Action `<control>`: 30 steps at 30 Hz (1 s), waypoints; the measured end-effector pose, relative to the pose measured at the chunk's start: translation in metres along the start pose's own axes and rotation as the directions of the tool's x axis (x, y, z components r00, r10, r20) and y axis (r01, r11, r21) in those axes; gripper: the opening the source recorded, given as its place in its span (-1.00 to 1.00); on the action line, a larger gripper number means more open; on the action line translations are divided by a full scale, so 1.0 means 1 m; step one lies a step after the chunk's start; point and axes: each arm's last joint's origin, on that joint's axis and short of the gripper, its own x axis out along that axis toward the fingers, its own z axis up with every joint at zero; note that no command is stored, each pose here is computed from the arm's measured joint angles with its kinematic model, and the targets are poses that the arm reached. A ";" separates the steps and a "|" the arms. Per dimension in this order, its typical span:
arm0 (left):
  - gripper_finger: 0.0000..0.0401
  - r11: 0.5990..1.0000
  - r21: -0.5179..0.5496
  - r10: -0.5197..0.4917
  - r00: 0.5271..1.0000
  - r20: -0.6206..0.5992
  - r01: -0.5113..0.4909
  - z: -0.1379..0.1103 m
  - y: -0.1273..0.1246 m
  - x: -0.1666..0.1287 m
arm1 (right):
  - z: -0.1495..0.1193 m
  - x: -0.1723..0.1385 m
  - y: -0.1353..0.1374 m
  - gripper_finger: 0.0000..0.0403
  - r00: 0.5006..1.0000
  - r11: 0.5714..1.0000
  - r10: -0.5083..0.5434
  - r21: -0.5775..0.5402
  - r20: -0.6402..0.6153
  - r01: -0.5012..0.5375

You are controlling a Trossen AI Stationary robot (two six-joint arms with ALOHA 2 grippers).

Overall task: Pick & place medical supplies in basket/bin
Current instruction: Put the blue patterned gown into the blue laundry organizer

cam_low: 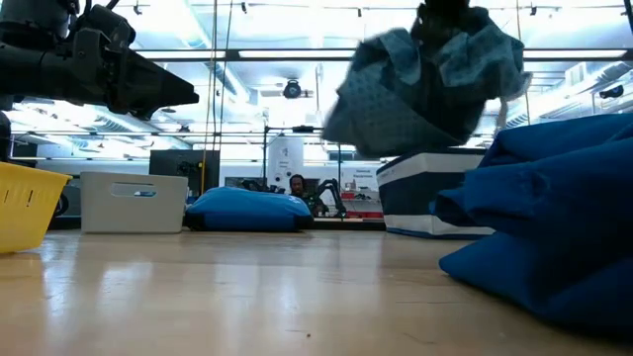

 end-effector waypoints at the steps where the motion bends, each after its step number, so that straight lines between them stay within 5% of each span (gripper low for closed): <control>1: 0.06 1.000 0.000 -0.001 1.000 0.000 0.001 0.000 0.000 0.000 | -0.003 0.006 -0.002 -0.94 1.000 1.000 -0.009 -0.003 -0.029 0.009; 7: 0.06 1.000 0.003 -0.001 1.000 -0.008 0.001 -0.001 0.000 0.000 | -0.023 0.038 -0.015 -0.94 0.979 0.998 -0.064 -0.016 -0.193 0.062; 14: 0.06 1.000 0.003 -0.001 1.000 -0.008 0.001 -0.001 0.000 0.000 | -0.039 0.073 -0.014 -0.94 0.941 1.000 0.017 0.021 -0.337 -0.011; 22: 0.06 1.000 0.000 -0.001 1.000 -0.008 0.001 -0.001 0.000 0.000 | -0.070 0.118 0.026 -0.94 0.873 0.976 0.217 0.086 -0.437 -0.199; 30: 0.06 1.000 -0.002 -0.001 1.000 -0.011 0.001 -0.001 0.000 0.000 | -0.105 0.145 0.063 -0.86 0.785 0.898 0.440 0.198 -0.436 -0.393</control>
